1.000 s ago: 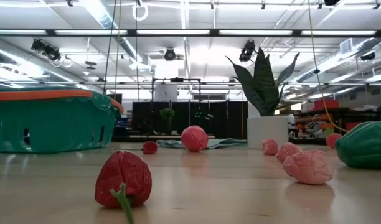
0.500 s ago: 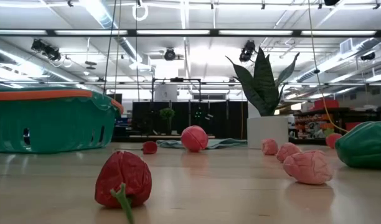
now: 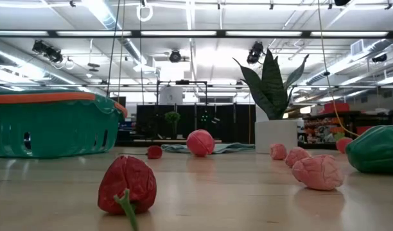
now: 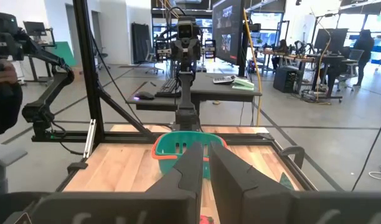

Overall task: Pick and placing Produce into tupperware
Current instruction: Put the top red strawberry into the blue basket

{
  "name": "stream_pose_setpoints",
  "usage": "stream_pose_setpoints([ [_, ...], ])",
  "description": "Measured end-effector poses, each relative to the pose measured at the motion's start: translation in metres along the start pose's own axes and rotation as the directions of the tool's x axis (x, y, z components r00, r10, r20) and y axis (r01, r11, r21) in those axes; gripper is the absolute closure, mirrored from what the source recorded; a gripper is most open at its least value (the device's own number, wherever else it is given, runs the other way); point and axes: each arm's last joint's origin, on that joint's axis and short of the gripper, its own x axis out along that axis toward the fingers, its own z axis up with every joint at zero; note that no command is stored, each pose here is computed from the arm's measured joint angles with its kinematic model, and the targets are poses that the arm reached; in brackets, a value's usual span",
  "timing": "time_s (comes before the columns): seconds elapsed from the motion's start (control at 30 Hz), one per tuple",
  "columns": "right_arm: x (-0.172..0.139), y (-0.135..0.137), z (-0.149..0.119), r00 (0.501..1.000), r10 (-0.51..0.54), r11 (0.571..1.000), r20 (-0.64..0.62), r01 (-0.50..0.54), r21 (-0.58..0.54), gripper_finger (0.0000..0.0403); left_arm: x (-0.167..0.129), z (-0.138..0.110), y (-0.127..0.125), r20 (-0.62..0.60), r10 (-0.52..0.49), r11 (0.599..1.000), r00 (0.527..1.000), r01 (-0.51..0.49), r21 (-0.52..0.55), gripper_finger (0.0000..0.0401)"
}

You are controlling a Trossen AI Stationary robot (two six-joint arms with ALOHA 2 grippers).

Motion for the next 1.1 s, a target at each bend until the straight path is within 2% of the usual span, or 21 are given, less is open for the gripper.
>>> stream_pose_setpoints([
  [0.2,0.000,0.000,0.000,1.000,0.001,1.000,0.000,-0.001,-0.001,0.0367,0.004,0.002,0.000,0.017,0.001,1.000,1.000,-0.001,0.003,0.0316],
  [0.3,0.000,0.000,0.001,1.000,0.000,1.000,0.005,0.000,-0.013,0.0367,0.005,0.006,0.001,0.039,0.008,0.999,0.999,-0.009,0.047,0.0299],
  [0.47,0.001,0.000,0.011,0.994,-0.001,1.000,0.109,0.002,-0.006,0.0366,0.010,0.023,0.004,0.045,0.101,0.984,0.994,-0.106,0.140,0.0255],
  [0.63,0.010,0.001,0.032,0.949,0.024,0.999,0.314,-0.009,-0.051,0.0367,0.021,0.059,0.010,0.074,0.219,0.942,0.973,-0.231,0.243,0.0200],
  [0.7,0.014,0.001,0.041,0.920,0.035,0.998,0.391,-0.009,-0.068,0.0367,0.027,0.077,0.012,0.085,0.231,0.938,0.969,-0.245,0.245,0.0181],
  [0.83,0.013,0.001,0.066,0.885,0.027,0.975,0.464,0.080,-0.209,0.0366,0.037,0.117,0.015,0.075,0.254,0.935,0.964,-0.265,0.236,0.0158],
  [0.9,0.011,0.000,0.084,0.868,0.004,0.984,0.496,0.085,-0.157,0.0366,0.042,0.134,0.017,0.042,0.304,0.928,0.952,-0.305,0.214,0.0154],
  [0.93,0.012,0.000,0.092,0.865,-0.005,0.990,0.502,0.074,-0.118,0.0366,0.044,0.142,0.019,0.029,0.332,0.920,0.943,-0.331,0.209,0.0154],
  [1.0,0.018,-0.001,0.102,0.888,-0.013,0.995,0.460,0.056,-0.080,0.0366,0.048,0.153,0.021,-0.019,0.386,0.903,0.922,-0.373,0.214,0.0157],
  [1.1,0.034,-0.002,0.105,0.943,-0.039,0.988,0.332,0.086,-0.130,0.0366,0.053,0.162,0.023,-0.100,0.428,0.885,0.898,-0.393,0.249,0.0164],
])
